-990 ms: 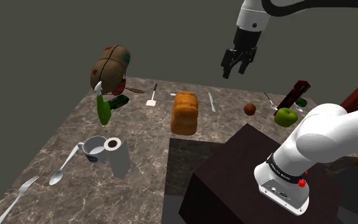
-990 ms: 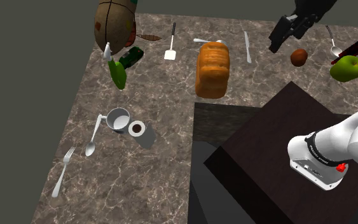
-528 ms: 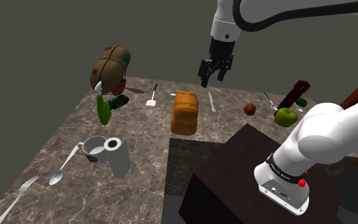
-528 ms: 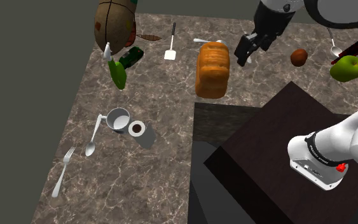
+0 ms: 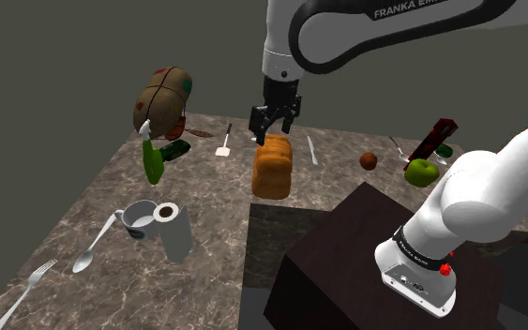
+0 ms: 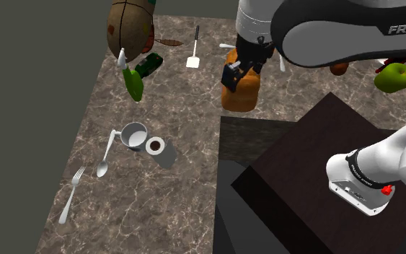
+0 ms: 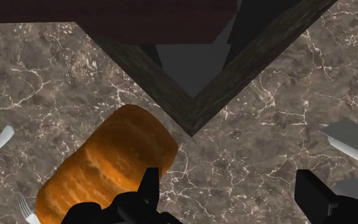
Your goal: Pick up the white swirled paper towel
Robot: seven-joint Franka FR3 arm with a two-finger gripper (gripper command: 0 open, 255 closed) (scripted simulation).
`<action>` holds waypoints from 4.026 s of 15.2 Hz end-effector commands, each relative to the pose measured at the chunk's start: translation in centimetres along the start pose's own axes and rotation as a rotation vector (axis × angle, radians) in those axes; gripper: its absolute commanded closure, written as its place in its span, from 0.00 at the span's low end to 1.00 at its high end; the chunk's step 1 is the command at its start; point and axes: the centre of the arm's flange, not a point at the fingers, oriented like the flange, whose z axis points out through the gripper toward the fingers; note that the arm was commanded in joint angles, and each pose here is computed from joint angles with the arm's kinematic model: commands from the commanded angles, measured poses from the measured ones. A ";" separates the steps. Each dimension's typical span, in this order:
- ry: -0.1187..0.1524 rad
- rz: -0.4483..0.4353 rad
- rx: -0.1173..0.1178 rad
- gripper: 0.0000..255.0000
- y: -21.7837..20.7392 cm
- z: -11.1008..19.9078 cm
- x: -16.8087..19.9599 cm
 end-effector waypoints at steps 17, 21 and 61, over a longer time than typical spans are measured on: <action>0.017 -0.174 -0.021 0.00 -21.0 8.9 6.9; 0.021 -0.213 -0.026 0.00 -25.8 10.9 8.0; 0.024 -0.241 -0.030 1.00 -29.3 8.4 8.6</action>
